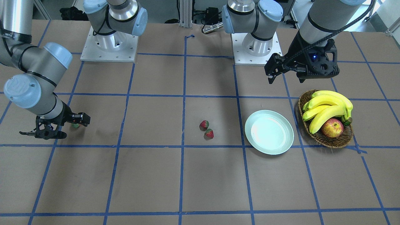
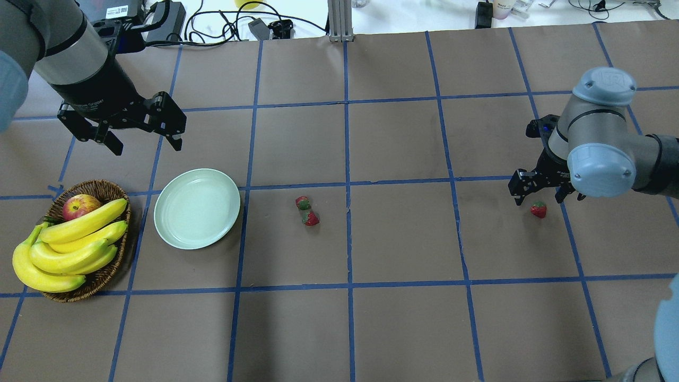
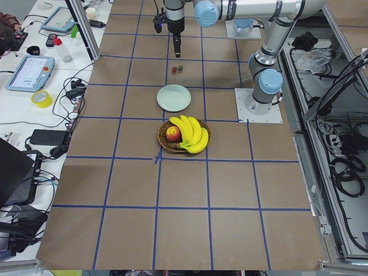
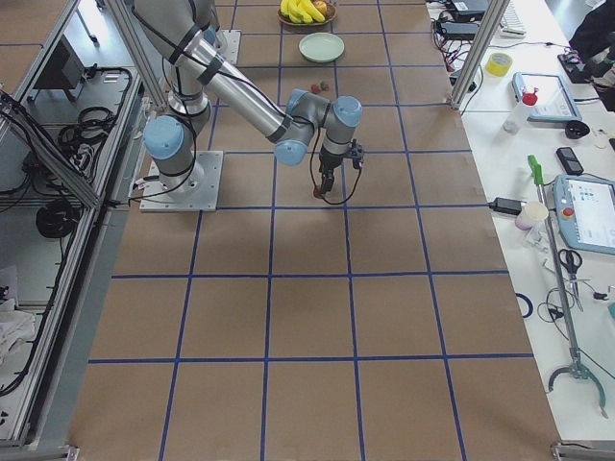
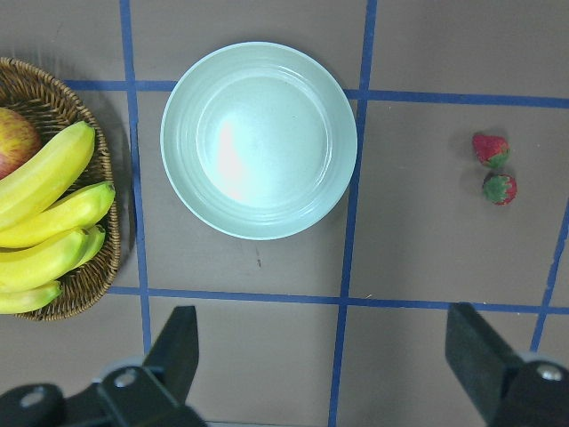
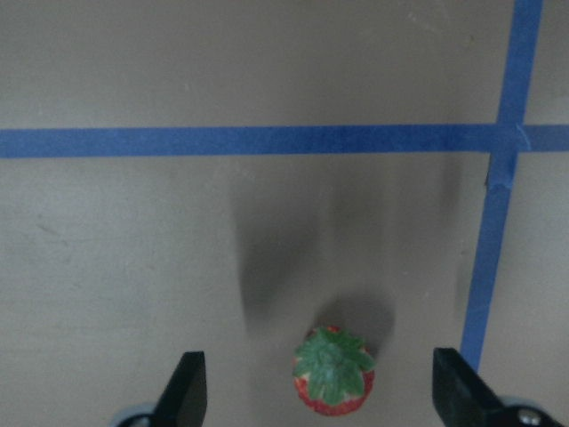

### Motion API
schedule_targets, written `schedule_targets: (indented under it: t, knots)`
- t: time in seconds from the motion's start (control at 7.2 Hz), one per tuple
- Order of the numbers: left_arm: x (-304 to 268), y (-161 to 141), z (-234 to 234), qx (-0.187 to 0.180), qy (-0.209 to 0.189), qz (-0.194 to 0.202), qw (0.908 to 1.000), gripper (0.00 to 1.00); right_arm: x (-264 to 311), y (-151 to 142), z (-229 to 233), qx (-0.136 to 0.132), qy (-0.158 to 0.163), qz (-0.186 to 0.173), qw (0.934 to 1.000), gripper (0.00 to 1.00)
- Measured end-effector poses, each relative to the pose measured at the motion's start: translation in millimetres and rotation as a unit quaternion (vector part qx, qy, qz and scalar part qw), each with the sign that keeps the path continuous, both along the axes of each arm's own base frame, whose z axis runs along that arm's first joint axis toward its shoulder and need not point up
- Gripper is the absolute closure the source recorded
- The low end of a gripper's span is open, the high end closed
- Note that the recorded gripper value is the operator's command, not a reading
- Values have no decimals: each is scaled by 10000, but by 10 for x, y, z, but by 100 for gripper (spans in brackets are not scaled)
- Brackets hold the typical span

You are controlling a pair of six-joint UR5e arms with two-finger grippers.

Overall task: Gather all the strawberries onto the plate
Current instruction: 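Reach the right gripper to the farthest strawberry and grasp it, then carry the strawberry and set it beside the other two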

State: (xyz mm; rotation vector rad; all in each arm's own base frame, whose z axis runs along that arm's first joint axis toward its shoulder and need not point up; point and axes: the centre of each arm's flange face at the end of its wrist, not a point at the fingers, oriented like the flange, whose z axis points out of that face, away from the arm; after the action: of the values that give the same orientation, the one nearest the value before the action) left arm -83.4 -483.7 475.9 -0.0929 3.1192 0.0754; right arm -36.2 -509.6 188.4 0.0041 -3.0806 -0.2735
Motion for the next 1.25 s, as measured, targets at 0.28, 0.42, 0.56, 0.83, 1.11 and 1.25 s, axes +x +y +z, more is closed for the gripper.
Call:
schedule_targets:
  t: [0.28, 0.42, 0.56, 0.83, 1.11, 1.25]
  knots:
    - [-17, -3, -3, -15, 17, -14, 10000, 0, -12, 90, -187, 188, 93, 60, 9998, 72]
    - [-32, 1, 2, -25, 28, -28, 10000, 0, -21, 139, -220, 283, 171, 99, 9994, 92]
    - [-37, 4, 1, -23, 26, -36, 10000, 0, -28, 170, -226, 364, 223, 138, 9990, 100]
    - [-39, 5, -4, -17, 22, -42, 10000, 0, -22, 193, -205, 461, 252, 113, 9986, 100]
    - [-30, 4, -5, -16, 7, -37, 10000, 0, 314, 128, -80, 275, 110, 71, 9995, 100]
    - [-27, 4, -5, -14, 3, -35, 10000, 0, 825, 101, -6, 128, -102, -8, 9999, 100]
